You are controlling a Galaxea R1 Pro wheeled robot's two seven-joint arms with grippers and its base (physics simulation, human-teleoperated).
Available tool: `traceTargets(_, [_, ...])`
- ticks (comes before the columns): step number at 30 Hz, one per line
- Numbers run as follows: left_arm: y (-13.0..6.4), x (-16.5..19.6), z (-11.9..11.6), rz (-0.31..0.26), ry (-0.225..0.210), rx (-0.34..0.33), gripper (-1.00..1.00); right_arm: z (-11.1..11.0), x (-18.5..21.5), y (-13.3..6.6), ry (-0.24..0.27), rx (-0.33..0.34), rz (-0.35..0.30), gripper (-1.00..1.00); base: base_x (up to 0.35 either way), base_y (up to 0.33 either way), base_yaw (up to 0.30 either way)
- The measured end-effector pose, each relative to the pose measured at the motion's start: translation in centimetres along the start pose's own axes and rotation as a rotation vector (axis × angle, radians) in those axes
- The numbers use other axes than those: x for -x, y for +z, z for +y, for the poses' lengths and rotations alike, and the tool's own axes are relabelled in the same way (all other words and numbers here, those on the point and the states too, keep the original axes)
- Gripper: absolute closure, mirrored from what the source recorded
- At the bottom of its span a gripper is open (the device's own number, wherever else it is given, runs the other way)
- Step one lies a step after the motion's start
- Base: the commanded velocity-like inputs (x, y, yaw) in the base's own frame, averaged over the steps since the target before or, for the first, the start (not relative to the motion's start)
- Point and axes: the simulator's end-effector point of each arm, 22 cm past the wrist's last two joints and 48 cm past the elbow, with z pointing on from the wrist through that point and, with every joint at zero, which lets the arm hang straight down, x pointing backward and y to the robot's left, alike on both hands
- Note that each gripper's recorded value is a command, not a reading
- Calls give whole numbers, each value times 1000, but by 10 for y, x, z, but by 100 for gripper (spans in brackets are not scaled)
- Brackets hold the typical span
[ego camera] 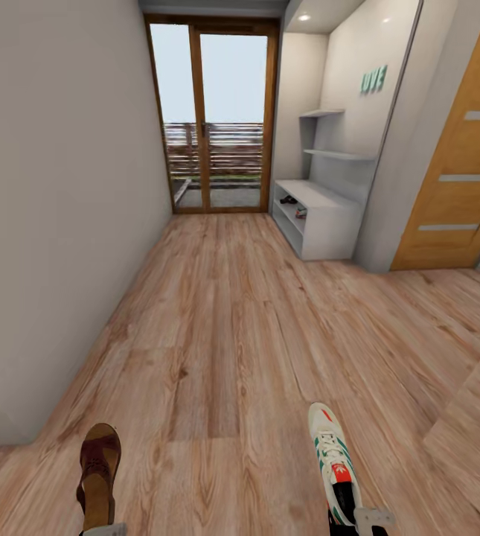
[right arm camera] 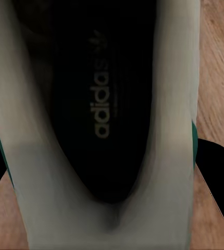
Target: Pick up the two gym shoes and the two sandals from the corridor floor and place them onto the hallstand (shoe rack) in the corridor, making sure they are on the rack and not on the floor. Arrange them so the two gym shoes are next to each other and the two sandals are next to each other.
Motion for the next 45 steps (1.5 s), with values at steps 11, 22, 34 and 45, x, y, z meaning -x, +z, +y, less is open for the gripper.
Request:
traceTargets(11, [0,0,0,0,0,0,100,0,0,0,0,0,0,100,336,0,0])
traceTargets(22, [0,0,0,-1,0,0,100,0,0,0,0,0,0,100,336,0,0])
traceTargets(34, [0,0,0,-1,0,0,100,0,0,0,0,0,0,100,336,0,0])
traceTargets(45, [0,0,0,-1,0,0,100,0,0,0,1,0,-1,100,336,0,28])
